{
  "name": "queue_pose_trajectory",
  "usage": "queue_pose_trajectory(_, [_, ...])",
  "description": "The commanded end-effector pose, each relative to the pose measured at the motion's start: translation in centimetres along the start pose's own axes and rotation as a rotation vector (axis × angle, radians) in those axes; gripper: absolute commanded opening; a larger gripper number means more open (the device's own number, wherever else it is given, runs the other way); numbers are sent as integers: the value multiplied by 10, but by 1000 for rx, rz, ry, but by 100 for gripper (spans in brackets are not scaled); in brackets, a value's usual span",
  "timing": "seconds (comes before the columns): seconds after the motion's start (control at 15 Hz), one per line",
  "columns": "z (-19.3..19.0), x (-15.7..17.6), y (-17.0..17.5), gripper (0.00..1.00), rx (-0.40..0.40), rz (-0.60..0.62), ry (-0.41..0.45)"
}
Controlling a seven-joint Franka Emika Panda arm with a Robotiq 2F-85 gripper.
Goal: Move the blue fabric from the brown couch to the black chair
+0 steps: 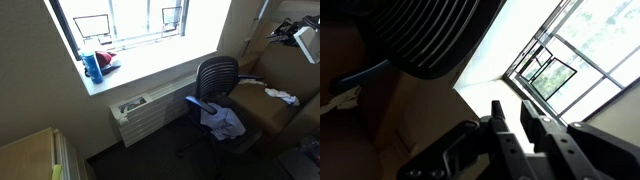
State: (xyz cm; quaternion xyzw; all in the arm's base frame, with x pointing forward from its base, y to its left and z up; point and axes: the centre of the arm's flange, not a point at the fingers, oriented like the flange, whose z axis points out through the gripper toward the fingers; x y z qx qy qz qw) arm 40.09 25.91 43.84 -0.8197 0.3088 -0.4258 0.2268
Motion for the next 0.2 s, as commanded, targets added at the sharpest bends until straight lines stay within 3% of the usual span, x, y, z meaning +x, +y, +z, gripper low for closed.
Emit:
queue_pose_trajectory(0.0, [0,0,0,26,0,0,0])
queue_pose_trajectory(0.13, [0,0,0,26,0,0,0])
